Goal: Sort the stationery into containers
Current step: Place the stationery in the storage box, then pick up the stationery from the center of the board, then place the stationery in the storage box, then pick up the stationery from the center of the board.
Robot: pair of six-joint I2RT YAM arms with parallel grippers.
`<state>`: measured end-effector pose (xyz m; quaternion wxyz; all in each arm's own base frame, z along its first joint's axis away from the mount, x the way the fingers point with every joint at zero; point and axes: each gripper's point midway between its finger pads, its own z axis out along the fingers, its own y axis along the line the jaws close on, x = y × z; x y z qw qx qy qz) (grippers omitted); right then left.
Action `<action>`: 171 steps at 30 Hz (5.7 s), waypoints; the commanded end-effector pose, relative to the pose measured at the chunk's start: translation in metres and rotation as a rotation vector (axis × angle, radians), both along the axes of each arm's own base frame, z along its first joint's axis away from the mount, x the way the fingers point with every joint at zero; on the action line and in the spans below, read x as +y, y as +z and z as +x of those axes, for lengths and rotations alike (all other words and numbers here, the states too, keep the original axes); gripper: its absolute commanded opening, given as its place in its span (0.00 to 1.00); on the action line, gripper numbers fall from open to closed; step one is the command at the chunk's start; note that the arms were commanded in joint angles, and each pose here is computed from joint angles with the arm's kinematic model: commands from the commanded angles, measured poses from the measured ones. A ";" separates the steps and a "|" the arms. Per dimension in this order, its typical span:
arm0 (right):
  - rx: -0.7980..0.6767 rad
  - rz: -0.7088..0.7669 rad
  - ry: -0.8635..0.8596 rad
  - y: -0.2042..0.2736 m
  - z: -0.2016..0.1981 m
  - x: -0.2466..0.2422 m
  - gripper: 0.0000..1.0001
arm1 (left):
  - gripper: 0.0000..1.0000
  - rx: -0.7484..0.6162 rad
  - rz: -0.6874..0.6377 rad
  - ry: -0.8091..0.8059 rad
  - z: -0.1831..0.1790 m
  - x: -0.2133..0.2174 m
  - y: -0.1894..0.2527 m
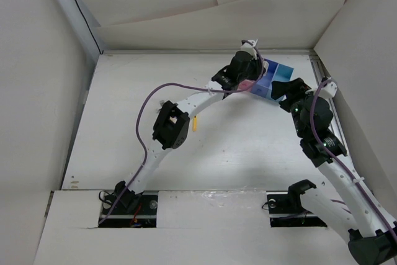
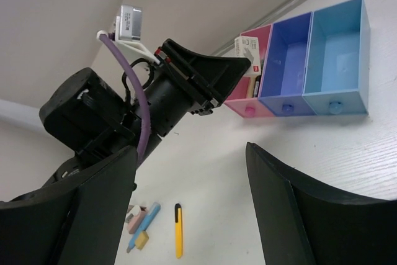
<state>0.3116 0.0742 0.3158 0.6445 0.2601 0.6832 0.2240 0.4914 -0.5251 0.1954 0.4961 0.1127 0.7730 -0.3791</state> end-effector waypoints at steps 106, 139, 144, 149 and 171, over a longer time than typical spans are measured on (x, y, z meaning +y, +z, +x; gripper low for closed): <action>0.037 -0.071 0.111 -0.012 0.015 0.046 0.68 | 0.10 0.112 -0.162 0.260 0.028 0.154 0.044; -0.009 -0.040 0.100 0.004 0.002 0.034 0.68 | 0.23 -0.061 -0.376 -0.069 0.030 -0.017 0.039; -0.009 -0.040 0.100 0.004 0.002 0.034 0.68 | 0.32 -0.060 -0.363 -0.068 0.030 -0.016 0.033; -0.009 -0.040 0.109 0.004 0.001 0.036 0.68 | 0.50 -0.068 -0.358 -0.069 0.026 -0.013 0.040; 0.039 -0.067 0.274 -0.012 0.009 0.075 0.23 | 0.55 0.115 -0.048 0.779 -0.037 0.334 -0.008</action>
